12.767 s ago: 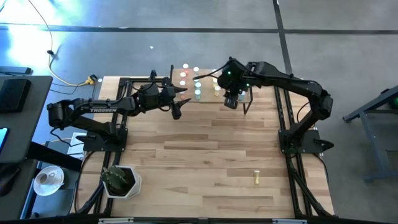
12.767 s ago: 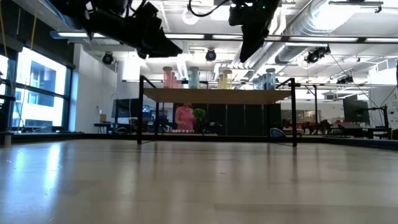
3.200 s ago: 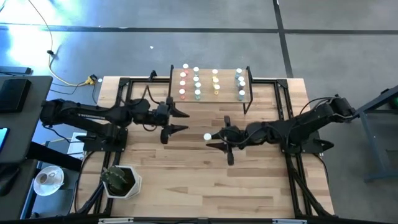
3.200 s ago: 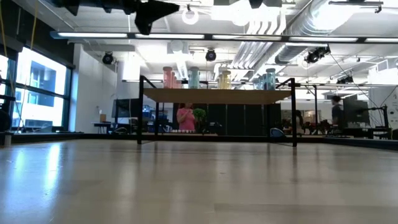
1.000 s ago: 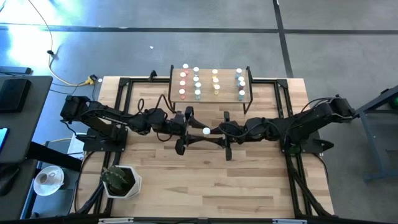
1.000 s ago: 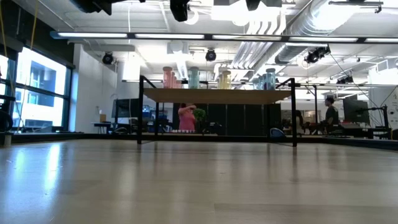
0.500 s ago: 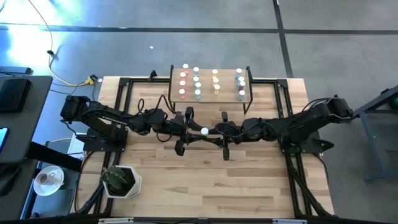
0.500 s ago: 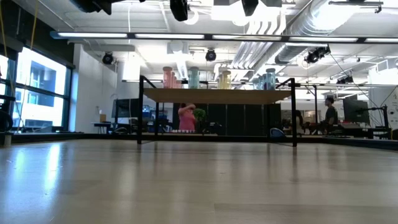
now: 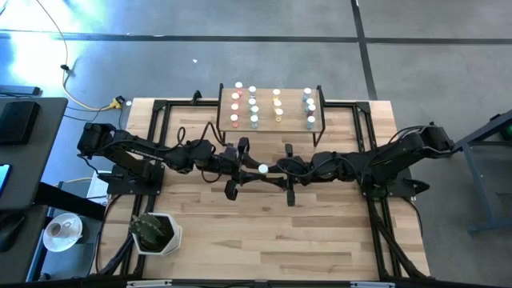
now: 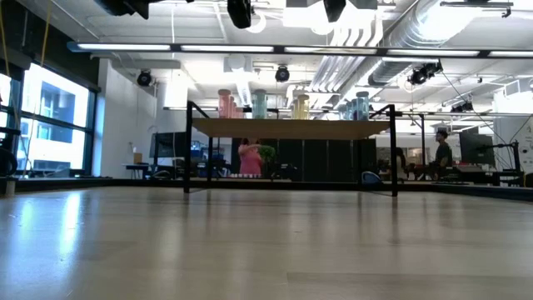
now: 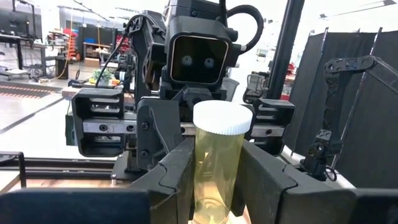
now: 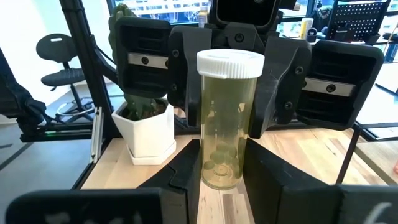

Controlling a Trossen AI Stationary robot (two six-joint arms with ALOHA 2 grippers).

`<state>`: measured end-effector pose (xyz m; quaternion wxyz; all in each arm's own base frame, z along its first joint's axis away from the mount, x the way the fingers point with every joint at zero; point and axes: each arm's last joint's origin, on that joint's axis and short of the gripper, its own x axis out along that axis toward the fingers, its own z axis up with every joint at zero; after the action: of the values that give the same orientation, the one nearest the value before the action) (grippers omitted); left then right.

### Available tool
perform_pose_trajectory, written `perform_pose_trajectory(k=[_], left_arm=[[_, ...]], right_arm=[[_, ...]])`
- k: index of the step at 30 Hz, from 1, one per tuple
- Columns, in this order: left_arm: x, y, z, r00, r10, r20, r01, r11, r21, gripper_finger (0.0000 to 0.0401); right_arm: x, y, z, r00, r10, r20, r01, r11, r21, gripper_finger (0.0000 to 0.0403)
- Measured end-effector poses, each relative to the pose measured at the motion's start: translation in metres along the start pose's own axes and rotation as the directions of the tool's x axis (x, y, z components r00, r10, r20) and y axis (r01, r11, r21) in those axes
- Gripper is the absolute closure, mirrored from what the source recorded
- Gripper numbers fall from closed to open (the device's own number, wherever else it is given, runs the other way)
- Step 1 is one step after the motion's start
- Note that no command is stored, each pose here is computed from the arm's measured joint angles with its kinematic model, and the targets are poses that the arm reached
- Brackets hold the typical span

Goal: Pick and place medicine bottles onto shelf by color
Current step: Put the yellow medicine bottle on the shelf

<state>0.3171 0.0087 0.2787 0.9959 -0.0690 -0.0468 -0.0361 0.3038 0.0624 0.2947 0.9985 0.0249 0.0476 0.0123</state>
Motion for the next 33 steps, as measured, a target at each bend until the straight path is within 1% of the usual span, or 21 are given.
perform_pose_trajectory(k=[9,17,21,24,33], left_arm=[[0.0000,0.0004,-0.0004,1.000,0.014,-0.003,-0.014,1.000,-0.004,0.0297],[0.0001,0.0005,-0.0017,1.000,0.017,-0.012,-0.017,1.000,0.002,0.0255],[0.0001,0.0007,-0.0017,1.000,0.021,-0.012,-0.021,1.000,-0.006,0.0249],[0.0001,0.0007,-0.0017,1.000,0.019,-0.012,-0.019,1.000,0.005,0.0259],[0.0000,0.0009,-0.0021,1.000,0.022,-0.016,-0.021,1.000,0.019,0.0312]], right_arm=[[0.0000,0.0001,0.0001,1.000,0.004,0.000,-0.004,1.000,0.000,0.0318],[-0.0001,0.0000,0.0008,1.000,0.004,0.007,-0.004,1.000,0.002,0.0318],[-0.0001,0.0001,0.0008,1.000,0.006,0.007,-0.006,1.000,0.001,0.0318],[-0.0001,0.0002,0.0008,1.000,0.009,0.007,-0.009,1.000,0.001,0.0318],[-0.0001,0.0004,0.0007,1.000,0.012,0.006,-0.012,1.000,0.002,0.0315]])
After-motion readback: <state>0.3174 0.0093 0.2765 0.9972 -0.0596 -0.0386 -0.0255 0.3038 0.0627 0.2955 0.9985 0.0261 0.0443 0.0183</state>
